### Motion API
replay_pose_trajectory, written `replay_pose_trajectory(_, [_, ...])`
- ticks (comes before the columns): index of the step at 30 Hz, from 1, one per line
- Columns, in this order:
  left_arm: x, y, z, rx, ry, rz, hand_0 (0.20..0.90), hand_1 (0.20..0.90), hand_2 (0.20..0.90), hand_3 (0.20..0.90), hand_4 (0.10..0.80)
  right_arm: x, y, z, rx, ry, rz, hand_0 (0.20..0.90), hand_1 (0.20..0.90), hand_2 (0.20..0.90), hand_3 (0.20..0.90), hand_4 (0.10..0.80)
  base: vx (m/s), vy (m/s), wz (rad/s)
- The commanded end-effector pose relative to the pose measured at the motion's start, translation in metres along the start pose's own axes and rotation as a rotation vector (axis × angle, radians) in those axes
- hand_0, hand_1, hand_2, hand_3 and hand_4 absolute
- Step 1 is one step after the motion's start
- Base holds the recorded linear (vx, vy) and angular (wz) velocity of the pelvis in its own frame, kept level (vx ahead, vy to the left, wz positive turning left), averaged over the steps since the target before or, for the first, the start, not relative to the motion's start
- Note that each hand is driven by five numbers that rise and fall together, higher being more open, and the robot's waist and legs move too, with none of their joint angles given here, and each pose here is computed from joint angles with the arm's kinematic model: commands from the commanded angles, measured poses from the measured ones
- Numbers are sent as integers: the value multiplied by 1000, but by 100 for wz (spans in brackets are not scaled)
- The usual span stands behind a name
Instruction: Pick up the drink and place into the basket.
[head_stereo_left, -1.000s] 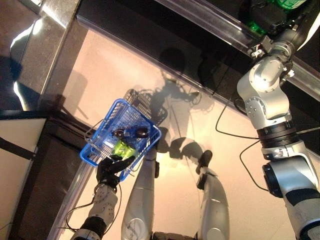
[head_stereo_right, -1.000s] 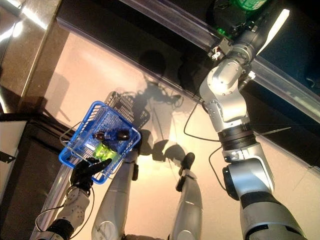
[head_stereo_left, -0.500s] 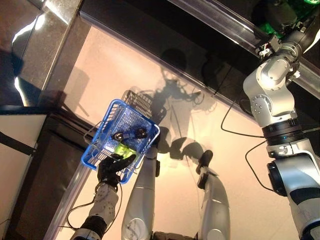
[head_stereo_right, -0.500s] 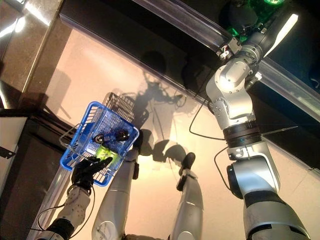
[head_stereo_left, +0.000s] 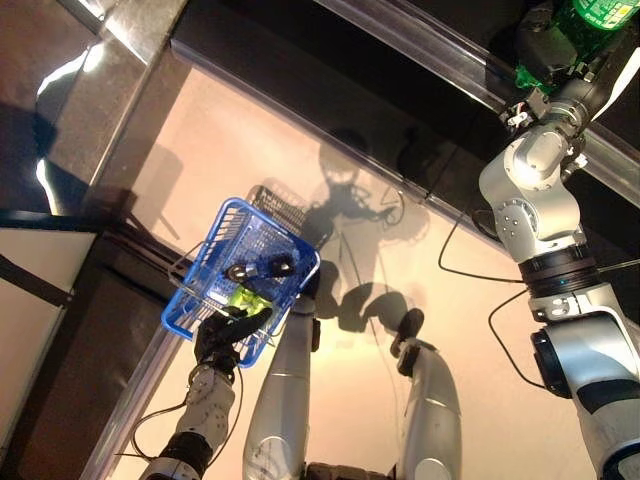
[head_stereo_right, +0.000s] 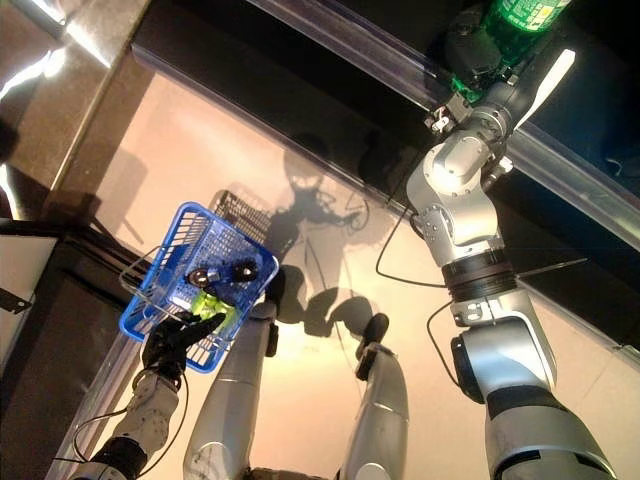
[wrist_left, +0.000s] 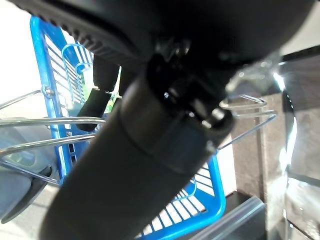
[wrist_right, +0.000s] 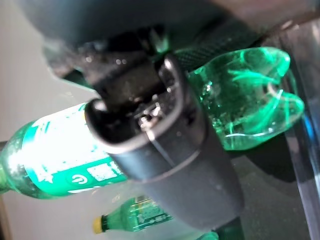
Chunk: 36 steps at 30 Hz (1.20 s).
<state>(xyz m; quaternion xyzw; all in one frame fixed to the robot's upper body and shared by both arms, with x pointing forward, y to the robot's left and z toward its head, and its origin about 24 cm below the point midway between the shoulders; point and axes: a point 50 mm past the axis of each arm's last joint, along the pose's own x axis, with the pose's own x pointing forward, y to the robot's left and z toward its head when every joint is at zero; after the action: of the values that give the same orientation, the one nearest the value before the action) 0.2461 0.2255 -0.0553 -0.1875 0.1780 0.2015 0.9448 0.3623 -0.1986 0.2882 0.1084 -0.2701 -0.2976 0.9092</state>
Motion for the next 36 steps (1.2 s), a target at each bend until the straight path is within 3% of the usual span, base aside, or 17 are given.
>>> replay_pose_trajectory(1, [-17,9,6,-49,-144,-48,300,300,300,200,100,-2,5,110,133,-483,129,300,300,300,200,100,-95,25,-4])
replay_pose_trajectory(14, [-30,-8,64,-125,-417,-181,300,300,300,200,100,-56,16,92,76,-485,536,300,300,300,200,100,-28,18,0])
replay_pose_trajectory(21, [-51,-32,98,-146,-577,-374,300,300,300,200,100,-96,28,59,89,-322,824,300,300,300,200,100,-25,28,3])
replay_pose_trajectory(28, [-80,-58,131,-105,-656,-610,300,300,300,200,100,-135,37,35,154,-172,980,300,300,300,200,100,7,-44,15])
replay_pose_trajectory(36, [-106,-83,152,-26,-684,-856,300,300,300,200,100,-160,49,12,186,-15,1011,300,300,300,200,100,4,-75,23])
